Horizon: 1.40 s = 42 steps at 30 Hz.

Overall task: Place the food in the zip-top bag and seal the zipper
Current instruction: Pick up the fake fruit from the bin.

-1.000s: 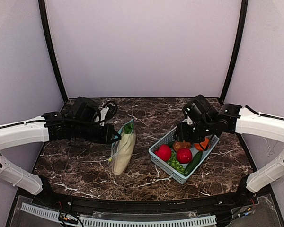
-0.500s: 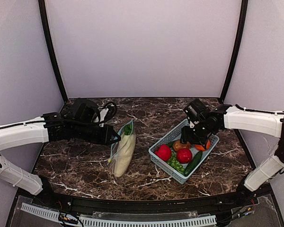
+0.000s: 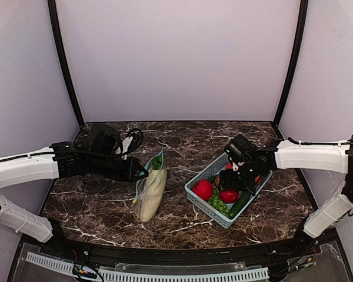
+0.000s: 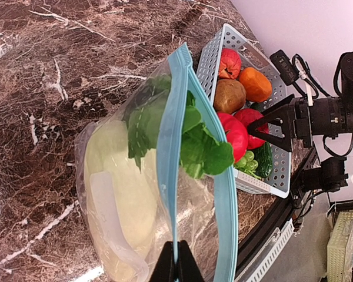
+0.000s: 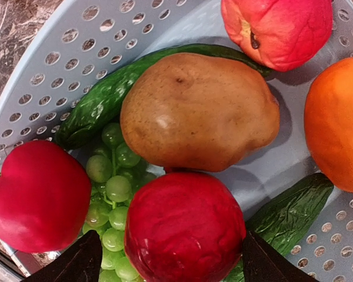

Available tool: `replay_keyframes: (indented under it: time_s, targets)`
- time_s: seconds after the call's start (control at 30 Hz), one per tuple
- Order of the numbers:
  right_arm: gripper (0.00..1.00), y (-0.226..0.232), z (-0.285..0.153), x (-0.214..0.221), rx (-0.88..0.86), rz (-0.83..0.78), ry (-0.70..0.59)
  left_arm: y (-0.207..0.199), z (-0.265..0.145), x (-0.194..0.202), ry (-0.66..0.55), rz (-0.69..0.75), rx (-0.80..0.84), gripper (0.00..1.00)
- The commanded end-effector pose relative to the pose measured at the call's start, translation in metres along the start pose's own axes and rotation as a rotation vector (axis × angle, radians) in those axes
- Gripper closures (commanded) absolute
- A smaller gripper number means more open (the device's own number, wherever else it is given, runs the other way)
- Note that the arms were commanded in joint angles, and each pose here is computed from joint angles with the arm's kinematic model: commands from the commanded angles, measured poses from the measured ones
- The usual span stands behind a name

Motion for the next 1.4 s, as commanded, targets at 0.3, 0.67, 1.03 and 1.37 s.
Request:
replay_keyframes:
  time_s: [0.3,0.67,1.03,1.37]
  targets:
    - [0.13,0.011,-0.031,-0.021,0.052,-0.023,-0.145,0.004,-0.011,0.002,-0.024,-0.014,-0.009,0.99]
    - [0.08,-0.067,-0.023,-0.061,0.303,0.028,-0.155,0.005,-0.012,0.004,-0.029,-0.031,-0.016,0.99]
    - [0.08,-0.084,0.006,-0.08,0.35,0.048,-0.105,0.007,-0.015,0.006,-0.027,-0.035,-0.027,0.99]
    - [0.14,-0.084,0.022,-0.075,0.323,0.069,-0.079,0.008,-0.018,0.006,-0.028,-0.036,-0.03,0.99]
Point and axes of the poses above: each gripper's point midway between its finger pads, its own z axis out along the fingers, its own y axis along the line the jaws close on, x = y × z, the point moved 5 cm from there along -z, back along the fingers, and after that the axes turned 8 degrees about z, right-handed, at the moved point
